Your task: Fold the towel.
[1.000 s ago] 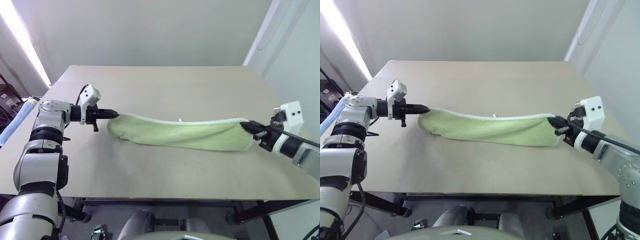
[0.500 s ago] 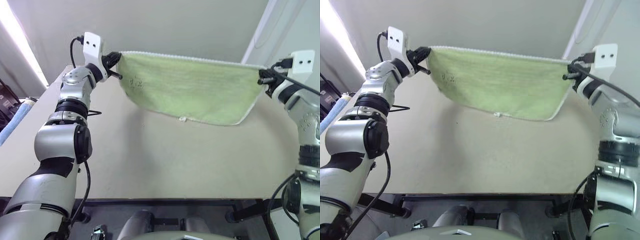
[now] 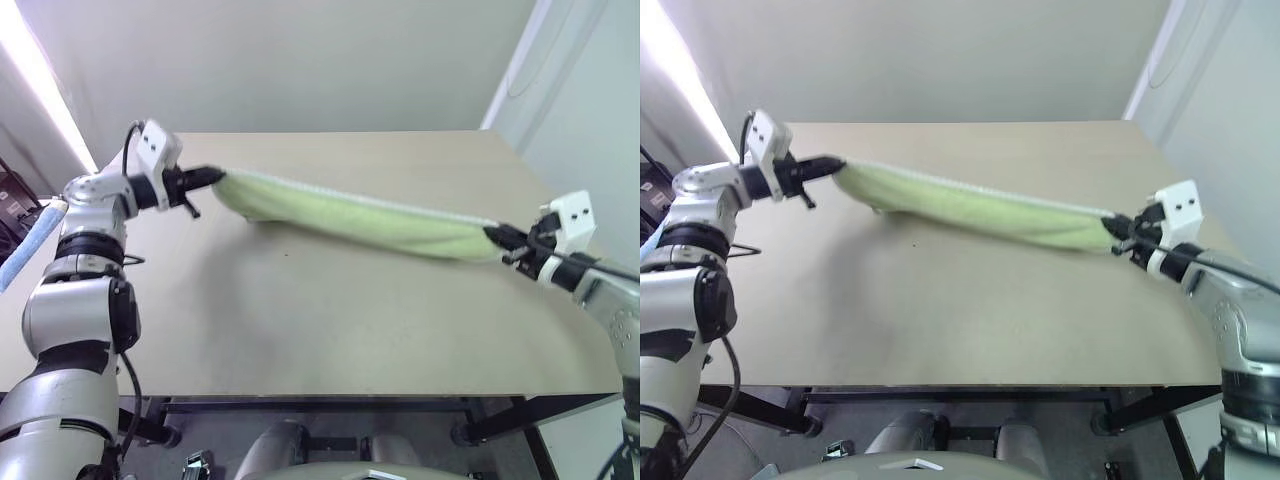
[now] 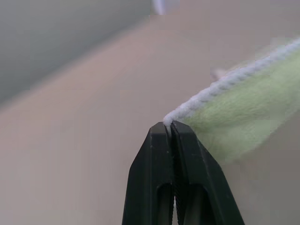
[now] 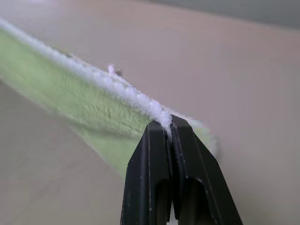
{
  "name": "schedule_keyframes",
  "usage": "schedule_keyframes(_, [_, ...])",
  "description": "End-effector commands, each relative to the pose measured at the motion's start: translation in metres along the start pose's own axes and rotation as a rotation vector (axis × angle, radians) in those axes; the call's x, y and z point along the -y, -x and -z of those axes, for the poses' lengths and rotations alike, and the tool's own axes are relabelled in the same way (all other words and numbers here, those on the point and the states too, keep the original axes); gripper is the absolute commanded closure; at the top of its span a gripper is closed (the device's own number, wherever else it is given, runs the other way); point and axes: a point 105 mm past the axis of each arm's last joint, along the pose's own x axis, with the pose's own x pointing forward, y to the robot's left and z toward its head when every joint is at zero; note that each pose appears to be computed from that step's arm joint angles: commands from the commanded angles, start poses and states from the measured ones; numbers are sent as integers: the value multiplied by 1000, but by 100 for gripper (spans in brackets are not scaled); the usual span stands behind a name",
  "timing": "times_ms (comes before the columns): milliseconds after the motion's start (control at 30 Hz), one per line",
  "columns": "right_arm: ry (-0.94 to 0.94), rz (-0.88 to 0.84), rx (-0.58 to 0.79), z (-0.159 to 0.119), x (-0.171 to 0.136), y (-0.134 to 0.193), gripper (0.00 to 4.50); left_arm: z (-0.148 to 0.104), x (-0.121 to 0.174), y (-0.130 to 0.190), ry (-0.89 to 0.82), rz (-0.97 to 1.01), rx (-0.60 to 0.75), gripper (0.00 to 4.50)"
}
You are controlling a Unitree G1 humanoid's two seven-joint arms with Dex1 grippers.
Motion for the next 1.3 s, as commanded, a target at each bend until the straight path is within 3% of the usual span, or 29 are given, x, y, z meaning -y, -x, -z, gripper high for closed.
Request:
schedule_keyframes(33, [11, 7, 41, -12, -6, 11, 450, -6, 3, 15, -81, 62, -31, 445])
schedule_keyframes(367, [13, -80, -109, 13, -35, 29, 450, 34, 23, 29, -86, 171, -175, 445])
schedule_keyframes(600, [-12, -79, -194, 24, -49, 58, 450, 55, 33, 52, -85, 226, -269, 445])
schedule_keyframes(800, [-18, -83, -268, 35, -58, 77, 450, 60, 35, 61, -81, 250, -304, 445])
schedule_keyframes(1100, [22, -100, -345, 47, -67, 73, 450, 59, 37, 55, -63, 277, -315, 445])
schedule_keyframes(1300, [-1, -12, -296, 43, -54, 55, 450, 50, 24, 26, -42, 145, -246, 445])
